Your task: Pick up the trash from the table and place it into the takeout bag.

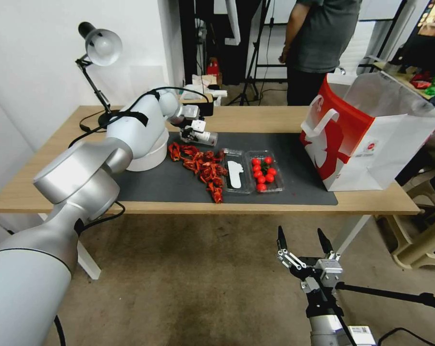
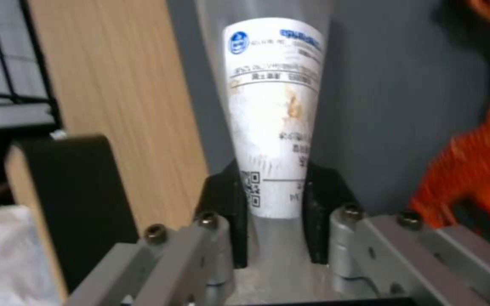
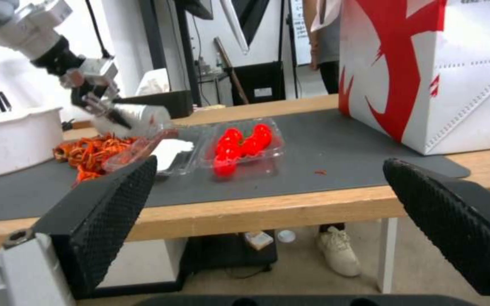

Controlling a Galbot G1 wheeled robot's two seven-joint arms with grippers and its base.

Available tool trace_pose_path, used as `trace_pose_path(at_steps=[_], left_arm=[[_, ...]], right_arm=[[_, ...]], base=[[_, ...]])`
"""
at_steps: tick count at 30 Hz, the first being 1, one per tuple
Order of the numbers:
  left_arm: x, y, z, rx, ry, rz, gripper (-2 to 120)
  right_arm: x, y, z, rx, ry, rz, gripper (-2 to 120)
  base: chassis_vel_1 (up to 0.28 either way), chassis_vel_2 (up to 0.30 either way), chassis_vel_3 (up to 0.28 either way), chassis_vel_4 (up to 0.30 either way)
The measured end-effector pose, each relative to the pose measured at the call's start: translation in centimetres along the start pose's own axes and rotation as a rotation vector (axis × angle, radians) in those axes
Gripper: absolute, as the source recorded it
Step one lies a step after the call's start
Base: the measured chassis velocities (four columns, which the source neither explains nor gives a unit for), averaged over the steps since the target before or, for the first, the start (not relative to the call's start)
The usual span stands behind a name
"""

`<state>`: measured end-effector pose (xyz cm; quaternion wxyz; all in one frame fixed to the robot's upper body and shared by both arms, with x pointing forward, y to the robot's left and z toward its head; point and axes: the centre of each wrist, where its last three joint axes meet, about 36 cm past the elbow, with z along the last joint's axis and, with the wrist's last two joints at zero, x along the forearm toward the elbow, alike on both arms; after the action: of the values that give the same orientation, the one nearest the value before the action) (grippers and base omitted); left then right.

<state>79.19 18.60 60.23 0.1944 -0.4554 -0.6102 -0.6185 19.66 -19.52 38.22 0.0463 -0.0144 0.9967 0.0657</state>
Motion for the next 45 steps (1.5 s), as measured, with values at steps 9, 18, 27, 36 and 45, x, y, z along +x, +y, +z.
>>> trace_pose_path(at_steps=[9,18,27,36,45], left_arm=[[4.8,4.7,-5.3,0.017,-0.306,-0.230,2],[6.9,7.3,-15.1,0.235,-0.819,-0.455,2],[6.8,3.9,-26.7,0.492,-1.176,-0.433,2],[5.0,0.0,-30.7,0.588,-1.285,-0.278,2],[2.5,-2.4,-31.1,0.491,-1.240,-0.186,2]], right_arm=[[0.0,0.1,0.0,-0.002,-0.002,0.003,100],[0.1,0.2,-0.1,-0.001,-0.004,0.012,100],[0.2,0.5,0.0,-0.002,-0.001,0.023,100],[0.4,0.6,0.1,-0.006,0.005,0.033,100],[0.4,0.6,0.1,-0.005,0.005,0.032,100]], base=[[0.000,0.000,0.000,0.000],[0.000,0.000,0.000,0.000],[0.000,0.000,0.000,0.000],[0.000,0.000,0.000,0.000],[0.000,0.000,0.000,0.000]])
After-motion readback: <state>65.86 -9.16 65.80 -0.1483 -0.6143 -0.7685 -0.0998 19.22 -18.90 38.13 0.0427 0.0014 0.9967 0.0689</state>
